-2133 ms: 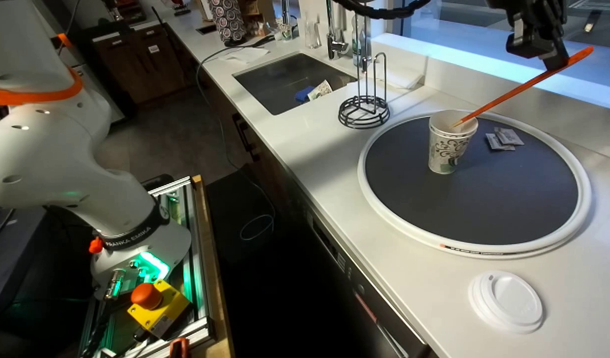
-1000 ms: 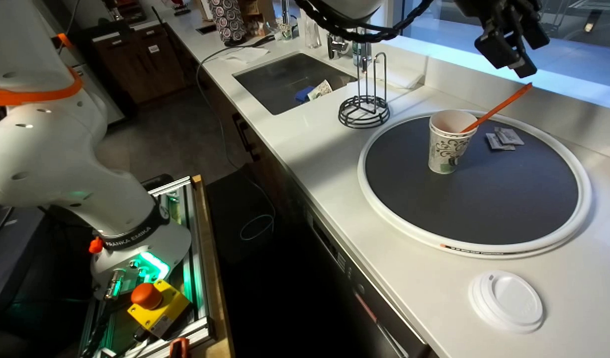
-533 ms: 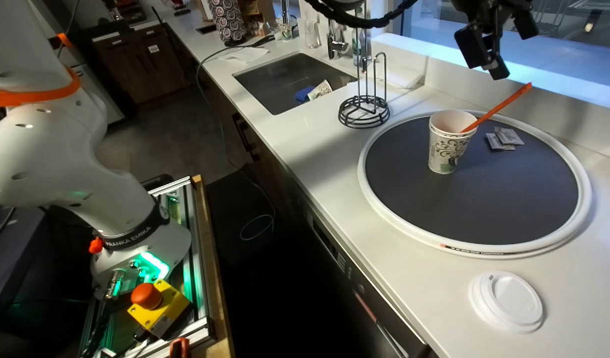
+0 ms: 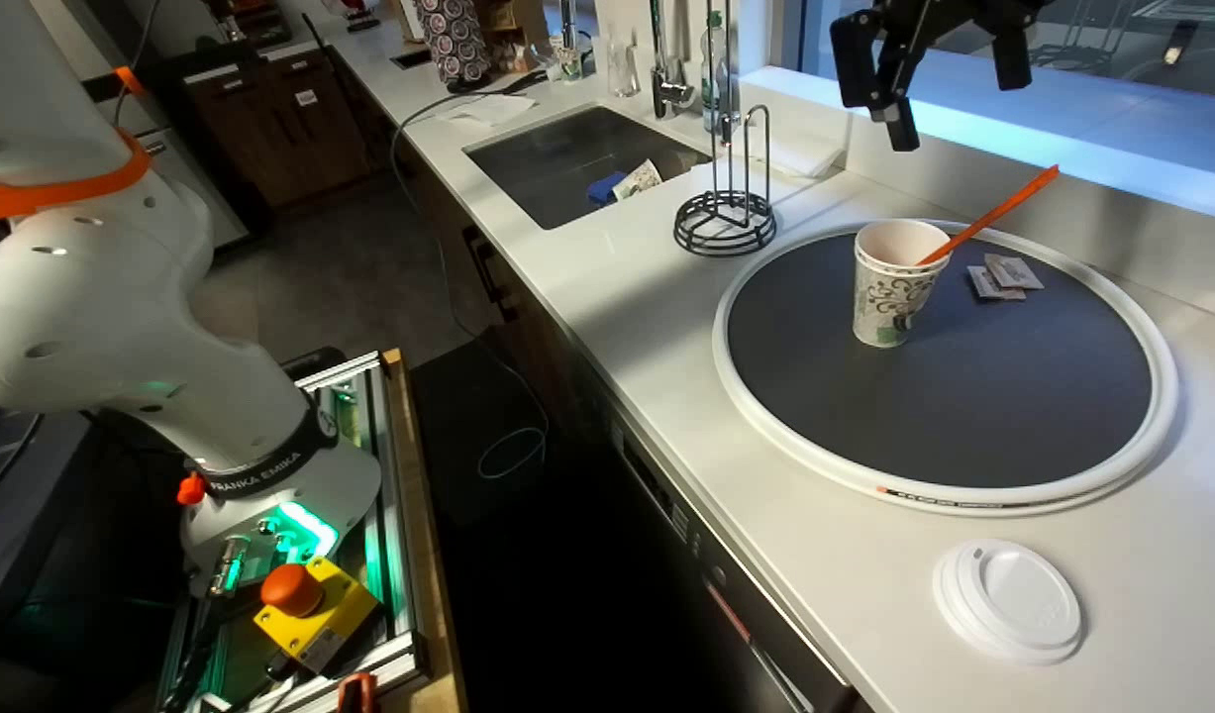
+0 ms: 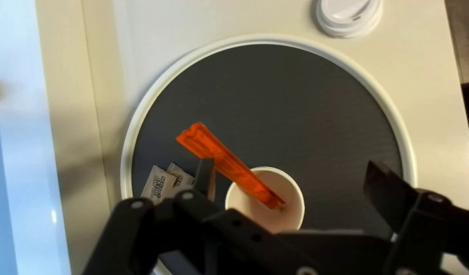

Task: Turn the paper cup over and put the orange object inside the paper cup

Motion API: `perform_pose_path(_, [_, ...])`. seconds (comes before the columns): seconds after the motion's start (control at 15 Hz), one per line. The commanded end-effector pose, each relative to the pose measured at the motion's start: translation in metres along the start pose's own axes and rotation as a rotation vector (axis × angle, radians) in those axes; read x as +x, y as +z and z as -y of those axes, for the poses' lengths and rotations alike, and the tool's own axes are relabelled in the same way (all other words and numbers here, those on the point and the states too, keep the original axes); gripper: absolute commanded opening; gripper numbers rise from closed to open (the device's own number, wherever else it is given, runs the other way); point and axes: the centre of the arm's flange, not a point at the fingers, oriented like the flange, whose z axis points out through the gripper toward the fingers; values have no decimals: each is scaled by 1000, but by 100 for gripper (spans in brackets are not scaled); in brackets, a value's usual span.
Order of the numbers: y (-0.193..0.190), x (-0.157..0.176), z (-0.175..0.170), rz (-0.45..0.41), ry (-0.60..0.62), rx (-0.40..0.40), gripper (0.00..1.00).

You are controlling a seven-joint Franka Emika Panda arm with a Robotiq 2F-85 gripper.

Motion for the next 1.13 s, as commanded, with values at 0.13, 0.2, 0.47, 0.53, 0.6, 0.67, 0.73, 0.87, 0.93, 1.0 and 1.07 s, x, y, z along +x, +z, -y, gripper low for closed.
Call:
perform_pose_path(0.13, [2,25,8,-50,262,149,100])
perform_pose_path(0.2, [5,32,10,-65,306,174,100])
perform_pose_path(0.47, [21,46,8,-149,478,251,100])
perform_pose_path(0.53, [25,46,8,-173,521,266,100])
perform_pose_path(0.6, [29,46,8,-199,564,279,100])
perform_pose_path(0.67, [34,44,7,-223,608,291,100])
perform_pose_path(0.73, [39,42,7,-246,652,305,100])
perform_pose_path(0.87, [46,36,8,-289,742,329,100])
perform_pose_path(0.93, [49,34,9,-312,787,340,100])
perform_pose_path(1.0, [42,37,13,-268,702,323,100])
perform_pose_path(1.07, [45,35,14,-281,730,333,100])
